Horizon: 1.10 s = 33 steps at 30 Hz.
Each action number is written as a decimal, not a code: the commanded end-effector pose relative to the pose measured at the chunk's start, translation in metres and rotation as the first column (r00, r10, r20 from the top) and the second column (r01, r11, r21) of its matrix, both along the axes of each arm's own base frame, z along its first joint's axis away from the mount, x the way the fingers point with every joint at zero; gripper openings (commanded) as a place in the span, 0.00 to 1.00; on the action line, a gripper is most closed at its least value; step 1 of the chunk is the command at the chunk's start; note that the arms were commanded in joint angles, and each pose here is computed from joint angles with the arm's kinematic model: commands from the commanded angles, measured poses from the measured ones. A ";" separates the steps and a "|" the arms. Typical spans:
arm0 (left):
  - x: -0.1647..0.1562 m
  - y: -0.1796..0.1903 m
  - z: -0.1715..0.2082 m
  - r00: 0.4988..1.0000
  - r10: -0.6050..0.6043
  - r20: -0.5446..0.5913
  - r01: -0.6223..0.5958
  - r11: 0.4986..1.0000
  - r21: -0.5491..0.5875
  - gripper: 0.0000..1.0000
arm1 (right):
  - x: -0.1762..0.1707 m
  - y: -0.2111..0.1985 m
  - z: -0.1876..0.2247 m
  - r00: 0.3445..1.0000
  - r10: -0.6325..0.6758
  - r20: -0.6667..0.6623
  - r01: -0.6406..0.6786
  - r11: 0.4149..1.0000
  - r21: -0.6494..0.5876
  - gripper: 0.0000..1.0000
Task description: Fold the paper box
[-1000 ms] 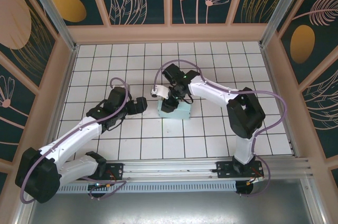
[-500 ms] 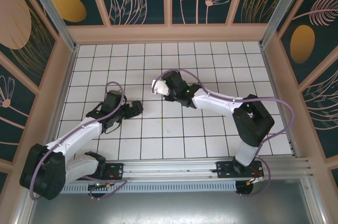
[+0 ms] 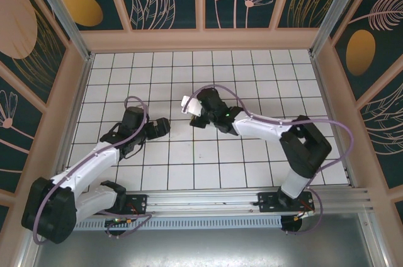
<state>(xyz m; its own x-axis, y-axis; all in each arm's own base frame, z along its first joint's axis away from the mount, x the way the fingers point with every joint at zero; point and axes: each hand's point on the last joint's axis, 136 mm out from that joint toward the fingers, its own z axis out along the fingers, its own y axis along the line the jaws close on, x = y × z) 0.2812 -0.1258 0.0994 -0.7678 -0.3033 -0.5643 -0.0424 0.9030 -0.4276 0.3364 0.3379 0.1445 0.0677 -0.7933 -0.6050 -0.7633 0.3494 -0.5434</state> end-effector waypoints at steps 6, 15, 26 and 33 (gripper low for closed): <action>0.051 0.046 0.101 0.874 0.058 0.482 -0.195 0.951 0.239 0.99 | 0.001 -0.065 0.088 0.981 -0.127 -0.148 0.190 0.791 0.581 0.99; 0.063 0.087 0.107 0.784 -0.052 0.619 -0.349 0.787 0.508 0.99 | 0.012 -0.243 0.069 0.831 -0.506 -0.231 0.487 0.460 0.743 0.99; 0.054 0.152 0.078 0.653 0.145 0.743 -0.514 0.806 0.295 0.99 | 0.010 -0.338 0.011 0.676 -0.699 -0.233 0.548 0.266 0.793 0.99; 0.067 0.168 0.073 0.606 0.204 0.769 -0.487 0.859 0.156 0.99 | 0.032 -0.336 0.000 0.710 -0.669 -0.220 0.531 0.303 0.792 0.99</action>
